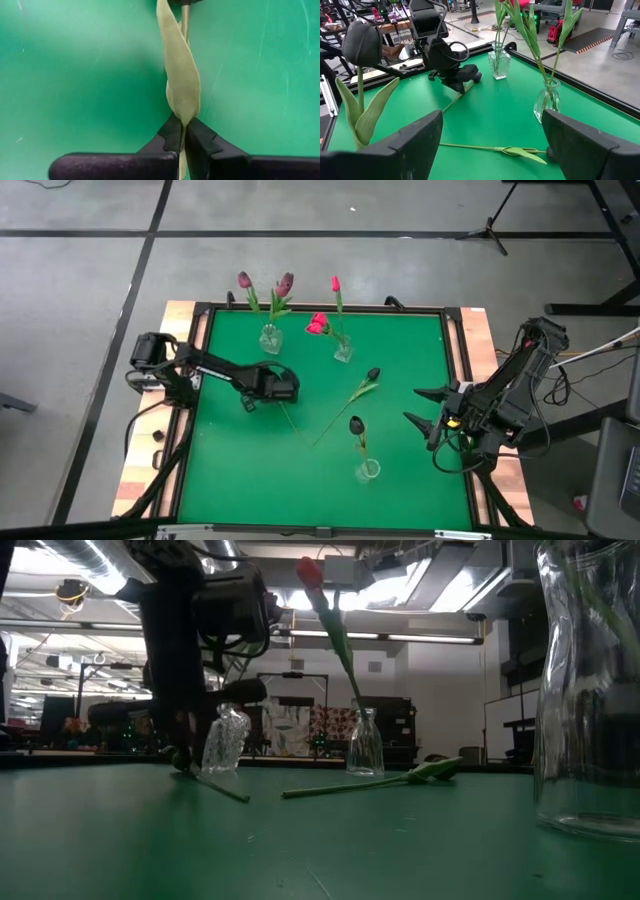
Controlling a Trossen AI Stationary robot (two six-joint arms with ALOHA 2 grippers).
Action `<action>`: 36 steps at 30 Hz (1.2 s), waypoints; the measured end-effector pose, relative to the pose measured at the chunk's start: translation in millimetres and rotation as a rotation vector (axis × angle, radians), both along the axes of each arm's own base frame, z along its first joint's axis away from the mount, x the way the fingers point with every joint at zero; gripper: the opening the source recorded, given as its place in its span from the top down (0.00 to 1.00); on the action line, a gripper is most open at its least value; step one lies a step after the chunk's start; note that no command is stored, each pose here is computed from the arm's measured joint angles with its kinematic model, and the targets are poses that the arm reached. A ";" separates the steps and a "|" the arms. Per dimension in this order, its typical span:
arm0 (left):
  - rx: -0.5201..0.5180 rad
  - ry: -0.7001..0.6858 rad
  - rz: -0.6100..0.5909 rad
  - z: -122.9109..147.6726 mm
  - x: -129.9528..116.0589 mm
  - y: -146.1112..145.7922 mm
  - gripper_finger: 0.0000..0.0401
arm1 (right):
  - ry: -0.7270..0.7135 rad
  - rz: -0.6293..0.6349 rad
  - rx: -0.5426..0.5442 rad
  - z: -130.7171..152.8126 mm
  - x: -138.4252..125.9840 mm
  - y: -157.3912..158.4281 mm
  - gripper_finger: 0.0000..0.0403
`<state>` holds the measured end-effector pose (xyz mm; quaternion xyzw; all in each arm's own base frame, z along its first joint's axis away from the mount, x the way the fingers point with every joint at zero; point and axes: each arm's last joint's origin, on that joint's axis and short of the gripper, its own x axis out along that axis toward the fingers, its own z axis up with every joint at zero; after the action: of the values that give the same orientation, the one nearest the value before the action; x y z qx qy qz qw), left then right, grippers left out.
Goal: Sort flowers into vase by color
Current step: Put the left black tulip into the bottom transparent vase
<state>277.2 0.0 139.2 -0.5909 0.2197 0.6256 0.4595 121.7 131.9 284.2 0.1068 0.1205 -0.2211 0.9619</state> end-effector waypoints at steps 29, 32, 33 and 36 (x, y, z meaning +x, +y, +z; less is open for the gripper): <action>0.381 -0.366 -0.284 67.3 27.3 -107.2 0.99 | -0.032 -0.004 0.037 1.9 1.4 2.6 0.16; 0.555 -0.439 -0.249 80.6 27.7 -116.6 0.99 | -0.044 -0.013 0.027 2.2 1.4 2.2 0.16; 0.617 -0.464 -0.232 85.2 27.5 -119.6 0.99 | -0.050 -0.016 0.025 2.4 1.4 2.1 0.16; 0.809 -0.524 -0.190 99.2 27.0 -128.2 0.99 | -0.058 -0.022 0.020 2.8 1.3 1.9 0.16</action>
<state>304.1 -128.2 238.5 -0.4801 -0.1111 0.4464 0.7469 123.0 133.9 286.9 0.1243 0.0936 -0.2271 0.9614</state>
